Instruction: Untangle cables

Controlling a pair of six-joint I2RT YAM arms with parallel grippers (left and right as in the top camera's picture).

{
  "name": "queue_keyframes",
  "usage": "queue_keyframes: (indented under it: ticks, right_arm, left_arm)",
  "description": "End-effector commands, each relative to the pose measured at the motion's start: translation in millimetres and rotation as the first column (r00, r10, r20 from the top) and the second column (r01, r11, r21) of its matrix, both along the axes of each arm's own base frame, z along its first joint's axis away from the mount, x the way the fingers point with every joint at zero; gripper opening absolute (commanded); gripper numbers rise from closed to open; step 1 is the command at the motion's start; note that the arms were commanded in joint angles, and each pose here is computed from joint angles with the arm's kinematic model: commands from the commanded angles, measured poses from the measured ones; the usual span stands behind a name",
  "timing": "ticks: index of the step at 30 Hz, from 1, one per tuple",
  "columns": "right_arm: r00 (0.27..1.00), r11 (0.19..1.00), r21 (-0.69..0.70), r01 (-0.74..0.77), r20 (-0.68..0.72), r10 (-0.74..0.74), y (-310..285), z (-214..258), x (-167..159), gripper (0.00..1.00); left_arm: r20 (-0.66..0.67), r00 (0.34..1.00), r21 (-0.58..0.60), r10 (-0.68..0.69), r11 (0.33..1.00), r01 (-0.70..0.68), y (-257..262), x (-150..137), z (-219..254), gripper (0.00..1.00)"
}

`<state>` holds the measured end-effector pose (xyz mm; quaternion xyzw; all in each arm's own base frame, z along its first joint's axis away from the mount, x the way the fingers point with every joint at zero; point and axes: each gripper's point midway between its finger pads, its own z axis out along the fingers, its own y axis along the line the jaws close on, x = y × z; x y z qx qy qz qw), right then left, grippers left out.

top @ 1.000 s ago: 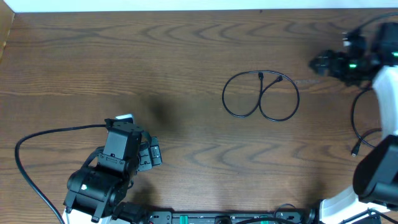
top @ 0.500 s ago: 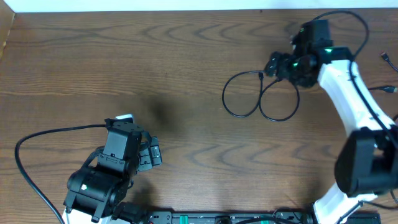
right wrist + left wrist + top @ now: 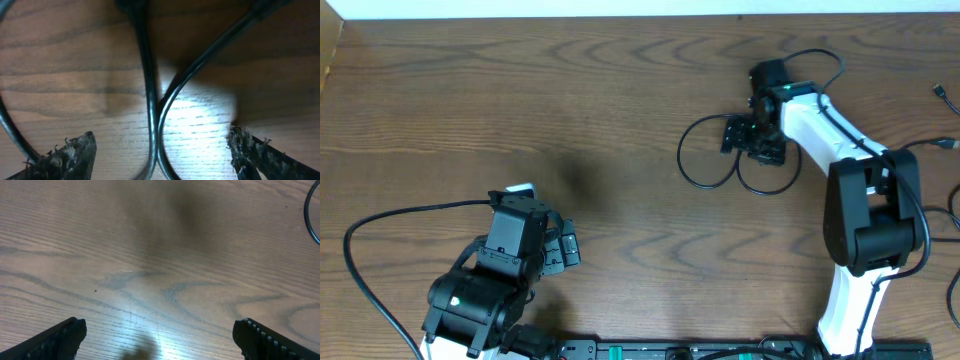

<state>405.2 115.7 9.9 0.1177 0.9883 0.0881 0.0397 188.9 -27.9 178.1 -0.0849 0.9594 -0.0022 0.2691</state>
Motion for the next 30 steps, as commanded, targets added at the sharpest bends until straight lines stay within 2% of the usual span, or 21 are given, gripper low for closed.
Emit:
queue_keyframes:
  ticks: [1,6,11,17,20,22,26,27,30]
  right_arm:
    - [1.000,0.997,-0.073,0.016,0.022,-0.014,-2.7,-1.3,4.9,0.80]
    - [0.999,0.990,-0.137,0.019,0.028,-0.015,-10.0,-2.1,4.1,0.59]
    - [1.000,0.978,-0.206,0.000,0.017,0.004,-17.0,-2.5,-1.2,0.54]
    - [1.000,0.977,-0.213,-0.026,0.008,0.028,-13.7,-6.2,-3.2,0.54]
    - [0.999,0.976,-0.216,-0.036,-0.003,0.037,-10.7,-10.9,-5.2,0.51]
    - [0.999,0.975,-0.217,-0.040,-0.009,0.039,-9.8,-13.4,-6.0,0.42]
    - [0.999,0.971,-0.234,-0.038,-0.008,0.037,-12.8,-14.4,-5.6,0.05]
    - [0.999,0.969,-0.245,-0.036,-0.005,0.036,-14.8,-14.2,-5.1,0.01]
    - [0.999,0.960,-0.279,-0.040,0.003,0.042,-20.8,-13.5,-3.4,0.01]
  left_arm:
    - [0.015,1.000,0.006,0.000,1.000,0.000,1.1,1.6,5.9,0.98]
    - [0.015,1.000,0.006,0.000,1.000,0.000,1.1,1.6,5.9,0.98]
    - [0.015,1.000,0.006,0.000,1.000,0.000,1.1,1.6,5.9,0.98]
    - [0.015,1.000,0.006,0.000,1.000,0.000,1.1,1.6,5.9,0.98]
    - [0.015,1.000,0.006,-0.001,1.000,0.001,1.0,1.6,5.9,0.98]
    - [0.015,1.000,0.006,0.000,1.000,0.000,1.1,1.6,5.9,0.98]
    - [0.015,1.000,0.006,0.000,1.000,0.000,1.1,1.6,5.9,0.98]
    - [0.015,1.000,0.006,0.000,1.000,0.000,1.1,1.6,5.9,0.98]
    - [0.015,1.000,0.006,0.000,1.000,0.000,1.1,1.6,5.9,0.98]
